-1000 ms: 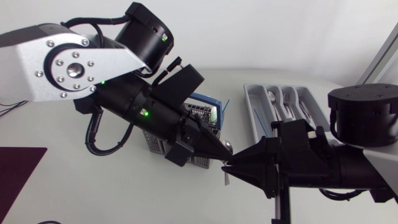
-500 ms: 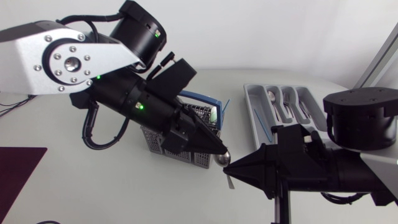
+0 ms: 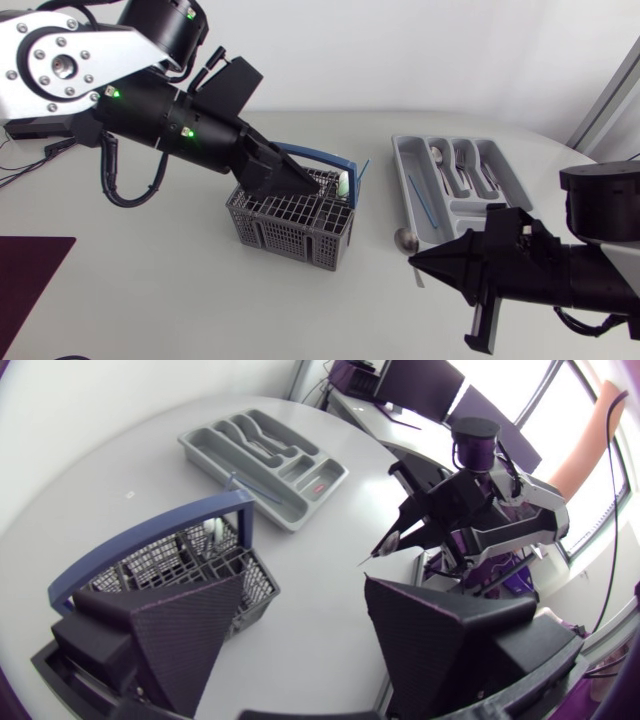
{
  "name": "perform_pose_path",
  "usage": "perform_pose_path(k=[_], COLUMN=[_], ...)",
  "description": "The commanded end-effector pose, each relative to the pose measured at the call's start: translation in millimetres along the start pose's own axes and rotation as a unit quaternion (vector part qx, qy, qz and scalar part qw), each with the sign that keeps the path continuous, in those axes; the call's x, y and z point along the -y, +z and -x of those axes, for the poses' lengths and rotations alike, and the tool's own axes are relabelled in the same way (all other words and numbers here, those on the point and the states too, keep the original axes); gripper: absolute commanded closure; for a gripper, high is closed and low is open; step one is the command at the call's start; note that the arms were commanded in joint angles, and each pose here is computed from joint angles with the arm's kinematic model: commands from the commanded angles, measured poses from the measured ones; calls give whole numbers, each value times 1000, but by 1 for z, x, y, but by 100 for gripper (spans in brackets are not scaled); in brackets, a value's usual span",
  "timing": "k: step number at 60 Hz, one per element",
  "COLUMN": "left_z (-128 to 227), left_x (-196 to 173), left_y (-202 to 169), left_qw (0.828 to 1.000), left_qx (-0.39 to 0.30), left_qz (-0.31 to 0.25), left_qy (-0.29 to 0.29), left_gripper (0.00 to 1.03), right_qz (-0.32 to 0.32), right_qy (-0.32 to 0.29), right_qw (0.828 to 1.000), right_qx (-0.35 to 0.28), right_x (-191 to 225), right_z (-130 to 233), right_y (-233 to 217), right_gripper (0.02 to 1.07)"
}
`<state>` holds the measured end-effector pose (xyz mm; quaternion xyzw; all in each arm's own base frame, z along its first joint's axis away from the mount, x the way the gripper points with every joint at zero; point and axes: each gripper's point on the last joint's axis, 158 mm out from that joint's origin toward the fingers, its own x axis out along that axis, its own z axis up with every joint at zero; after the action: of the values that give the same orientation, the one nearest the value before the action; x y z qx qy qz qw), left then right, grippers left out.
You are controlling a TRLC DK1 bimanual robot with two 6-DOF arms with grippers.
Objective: Unload the cutlery basket into the drawer organizer.
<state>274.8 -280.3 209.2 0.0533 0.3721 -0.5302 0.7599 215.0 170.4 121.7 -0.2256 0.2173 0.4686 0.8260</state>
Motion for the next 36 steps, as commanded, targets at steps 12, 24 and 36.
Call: perform_pose_path(k=[12,24,36], left_z=[18,28,34], left_x=[-34,-49,-54], left_y=[-39,-55,-67], left_qw=[998,996,995], left_qx=[-14,-14,-17], left_qz=[16,29,30], left_qy=[63,83,96], left_gripper=[5,5,5], right_qz=[47,69,98], right_qy=[-80,-130,-172], right_qw=[994,984,970], right_qx=[-55,-95,-143], right_x=[58,107,159], right_z=[12,22,33], right_y=[-57,-96,-138], right_gripper=[101,101,101])
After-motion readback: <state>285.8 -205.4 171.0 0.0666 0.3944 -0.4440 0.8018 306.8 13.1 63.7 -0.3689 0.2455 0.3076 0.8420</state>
